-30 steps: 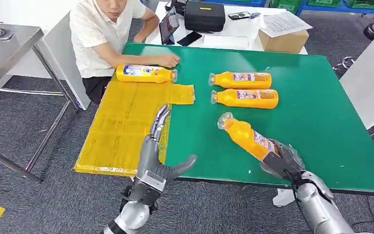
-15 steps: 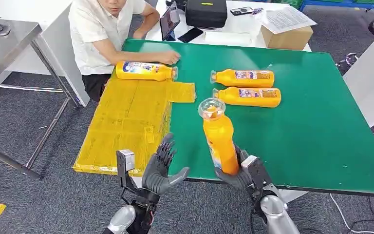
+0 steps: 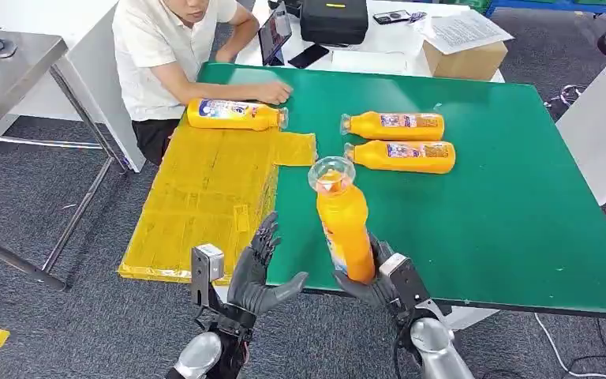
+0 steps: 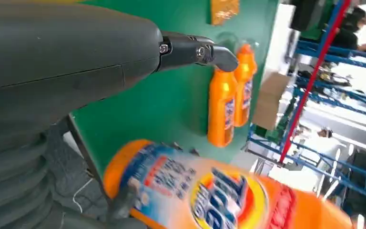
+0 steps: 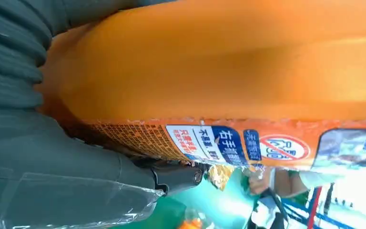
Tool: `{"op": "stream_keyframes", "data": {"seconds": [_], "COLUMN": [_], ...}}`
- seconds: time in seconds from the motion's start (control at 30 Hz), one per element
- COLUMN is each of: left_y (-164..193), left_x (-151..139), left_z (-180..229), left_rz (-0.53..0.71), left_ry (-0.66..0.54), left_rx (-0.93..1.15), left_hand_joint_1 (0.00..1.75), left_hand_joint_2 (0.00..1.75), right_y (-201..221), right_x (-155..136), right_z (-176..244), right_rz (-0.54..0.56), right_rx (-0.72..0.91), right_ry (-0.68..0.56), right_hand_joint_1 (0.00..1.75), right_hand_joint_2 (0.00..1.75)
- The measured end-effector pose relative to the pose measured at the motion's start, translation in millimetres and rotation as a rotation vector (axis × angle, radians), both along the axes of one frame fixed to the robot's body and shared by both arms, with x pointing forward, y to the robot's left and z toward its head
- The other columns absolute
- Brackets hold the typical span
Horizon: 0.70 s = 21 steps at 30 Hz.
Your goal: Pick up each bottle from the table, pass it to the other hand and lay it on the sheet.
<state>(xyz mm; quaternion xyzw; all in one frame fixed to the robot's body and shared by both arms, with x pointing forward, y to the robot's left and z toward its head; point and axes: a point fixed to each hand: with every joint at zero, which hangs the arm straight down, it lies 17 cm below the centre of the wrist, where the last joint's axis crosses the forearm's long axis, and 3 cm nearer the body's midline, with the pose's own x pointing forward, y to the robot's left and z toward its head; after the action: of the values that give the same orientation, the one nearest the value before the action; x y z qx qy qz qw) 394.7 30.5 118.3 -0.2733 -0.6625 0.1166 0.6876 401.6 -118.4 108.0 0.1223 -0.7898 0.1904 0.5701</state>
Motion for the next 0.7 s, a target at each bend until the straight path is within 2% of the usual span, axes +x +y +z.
{"op": "stream_keyframes", "data": {"seconds": [0.13,0.3,0.7], "left_y": [-5.8,-15.4,-23.4], "left_x": [1.0,4.1,7.9], "left_z": [18.3,35.9,36.4], "left_rz": [-0.009,-0.031,-0.083], "left_ry": [-0.074,-0.112,-0.087], "left_rx": [0.03,0.019,-0.012], "left_hand_joint_1": [0.0,0.0,0.0], "left_hand_joint_2": [1.75,1.75,1.75], "right_y": [22.3,54.7,82.6], "right_x": [-7.2,-21.0,-24.9], "right_z": [-16.7,-45.8,-67.8], "right_rz": [0.077,0.184,0.256], "right_rx": [-0.053,-0.14,-0.297], "right_ry": [0.041,0.088,0.052], "right_hand_joint_1": [1.75,1.75,1.75], "right_hand_joint_2": [1.75,1.75,1.75]}}
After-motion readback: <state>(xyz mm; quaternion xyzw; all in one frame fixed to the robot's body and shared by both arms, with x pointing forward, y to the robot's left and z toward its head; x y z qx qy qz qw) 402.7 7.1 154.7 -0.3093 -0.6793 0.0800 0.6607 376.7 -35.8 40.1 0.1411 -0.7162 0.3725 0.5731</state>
